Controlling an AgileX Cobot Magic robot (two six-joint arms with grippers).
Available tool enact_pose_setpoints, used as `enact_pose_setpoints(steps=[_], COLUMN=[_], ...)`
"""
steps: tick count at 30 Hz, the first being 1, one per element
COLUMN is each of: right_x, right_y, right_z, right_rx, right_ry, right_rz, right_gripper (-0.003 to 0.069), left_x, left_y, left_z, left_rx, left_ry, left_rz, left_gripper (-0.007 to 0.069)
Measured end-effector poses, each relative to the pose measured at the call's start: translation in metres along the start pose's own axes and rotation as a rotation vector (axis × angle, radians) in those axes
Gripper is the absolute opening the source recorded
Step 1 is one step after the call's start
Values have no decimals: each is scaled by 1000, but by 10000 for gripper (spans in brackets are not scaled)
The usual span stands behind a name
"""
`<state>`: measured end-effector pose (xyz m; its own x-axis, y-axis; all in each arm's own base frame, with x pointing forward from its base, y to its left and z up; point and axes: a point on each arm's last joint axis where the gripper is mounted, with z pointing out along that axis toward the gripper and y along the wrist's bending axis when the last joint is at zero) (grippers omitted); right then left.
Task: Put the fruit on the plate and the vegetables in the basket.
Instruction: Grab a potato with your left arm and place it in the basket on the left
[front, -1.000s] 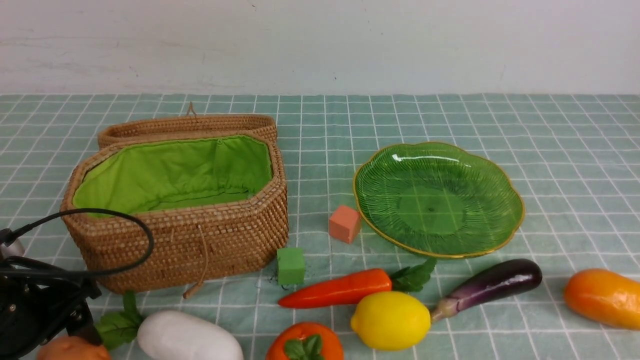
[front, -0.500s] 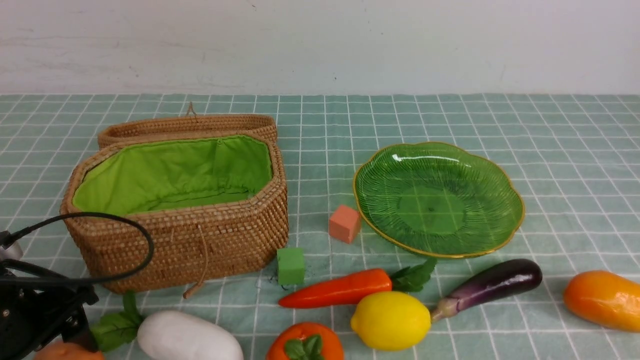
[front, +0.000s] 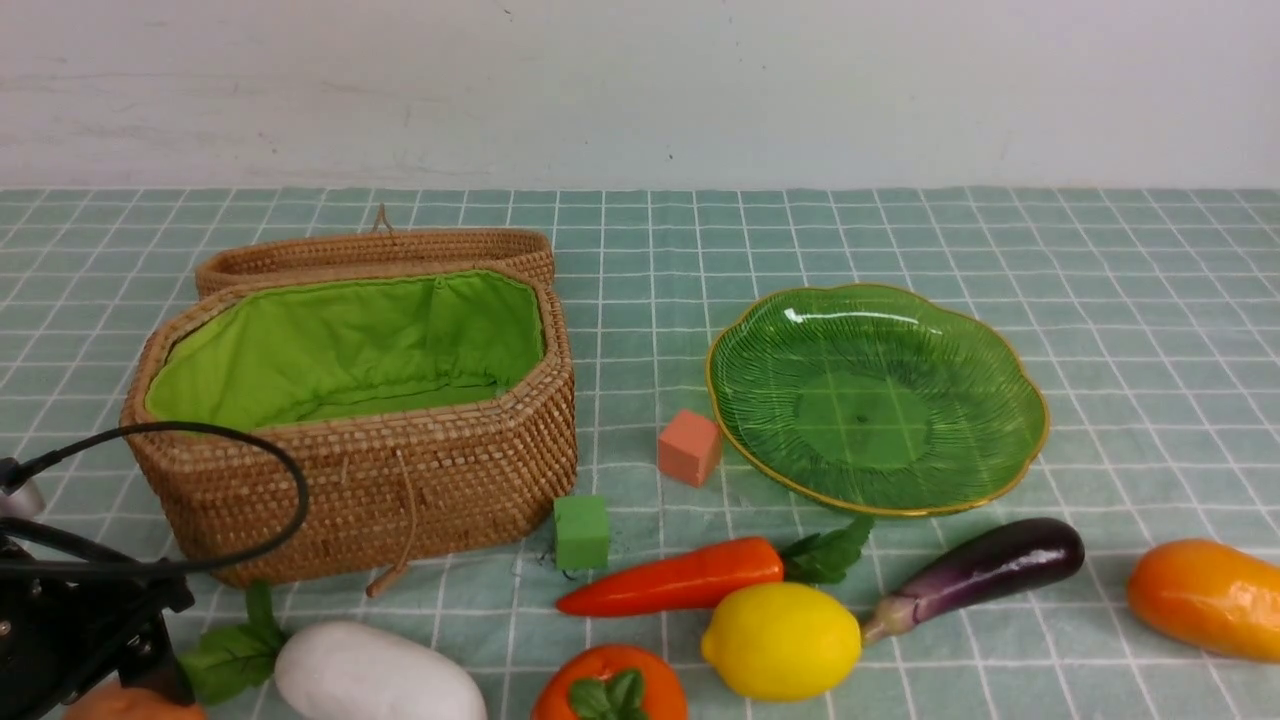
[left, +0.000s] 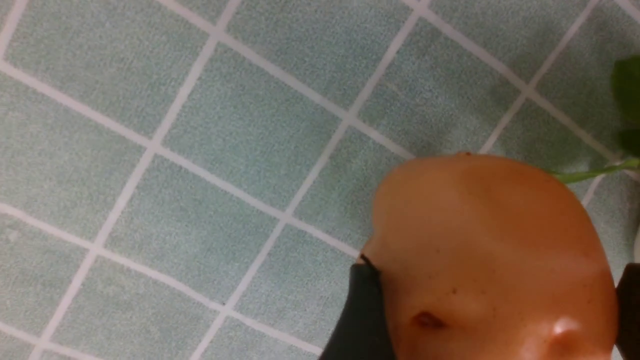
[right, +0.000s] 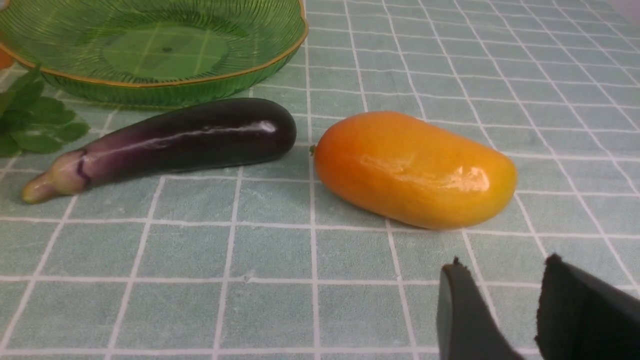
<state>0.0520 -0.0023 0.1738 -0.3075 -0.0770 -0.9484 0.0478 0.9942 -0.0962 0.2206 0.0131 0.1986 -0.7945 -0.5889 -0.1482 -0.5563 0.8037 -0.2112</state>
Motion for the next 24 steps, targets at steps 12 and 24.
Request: enact_pose_setpoints(steps=[12, 24], right_x=[0, 0], right_y=[0, 0], right_z=[0, 0], right_rx=[0, 0], right_ry=[0, 0], right_rz=[0, 0], right_gripper=[241, 241], left_x=[10, -28], left_y=[-7, -51], left_z=[-32, -119], left_rx=[135, 391], left_ry=[-59, -261], left_rz=[5, 0], left_gripper=[570, 570])
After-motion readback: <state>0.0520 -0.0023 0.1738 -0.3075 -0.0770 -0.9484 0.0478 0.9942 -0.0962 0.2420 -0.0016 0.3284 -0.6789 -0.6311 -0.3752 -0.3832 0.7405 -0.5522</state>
